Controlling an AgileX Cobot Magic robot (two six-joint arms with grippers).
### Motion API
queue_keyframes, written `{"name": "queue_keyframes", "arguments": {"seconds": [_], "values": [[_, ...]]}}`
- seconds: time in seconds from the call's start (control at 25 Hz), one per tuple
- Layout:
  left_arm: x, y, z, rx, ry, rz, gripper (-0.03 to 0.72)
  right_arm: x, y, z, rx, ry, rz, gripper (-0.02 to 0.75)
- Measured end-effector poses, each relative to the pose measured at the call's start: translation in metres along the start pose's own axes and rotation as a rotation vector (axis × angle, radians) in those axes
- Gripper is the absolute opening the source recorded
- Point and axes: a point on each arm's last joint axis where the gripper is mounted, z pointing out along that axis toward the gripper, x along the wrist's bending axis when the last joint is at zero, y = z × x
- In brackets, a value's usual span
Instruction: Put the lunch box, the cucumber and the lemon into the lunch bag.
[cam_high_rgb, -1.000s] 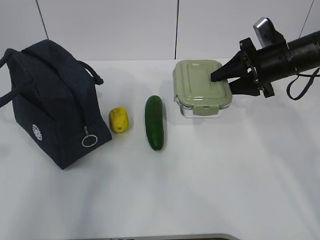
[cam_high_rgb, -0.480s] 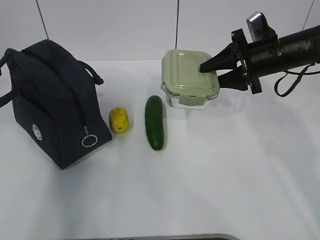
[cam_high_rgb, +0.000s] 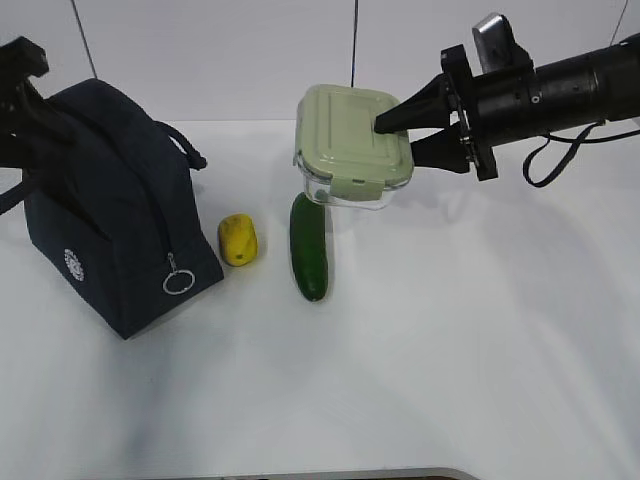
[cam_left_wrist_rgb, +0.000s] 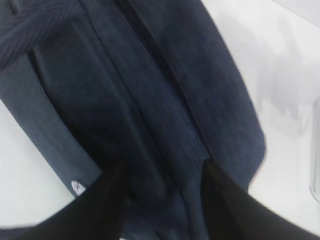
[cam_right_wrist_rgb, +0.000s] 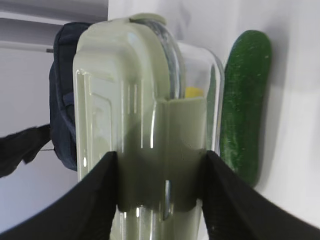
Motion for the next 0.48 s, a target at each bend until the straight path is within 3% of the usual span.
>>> {"name": "queue_keyframes", "arguments": {"seconds": [0.16, 0.24, 0.32, 0.48], "values": [[0.009, 0.001, 0.028, 0.058, 0.031, 0.001, 0.275, 0.013, 0.0, 0.01, 0.015, 0.016, -0.034, 0.377], [0.013, -0.001, 0.039, 0.096, 0.045, 0.031, 0.186, 0.02, 0.001, 0.014, 0.019, 0.027, -0.053, 0.377], [0.015, -0.004, 0.043, 0.137, 0.043, 0.11, 0.041, 0.033, 0.003, 0.02, 0.021, 0.049, -0.083, 0.377], [0.011, -0.007, 0.04, 0.167, -0.001, 0.198, 0.009, 0.053, 0.005, 0.029, 0.027, 0.082, -0.12, 0.377]]}}
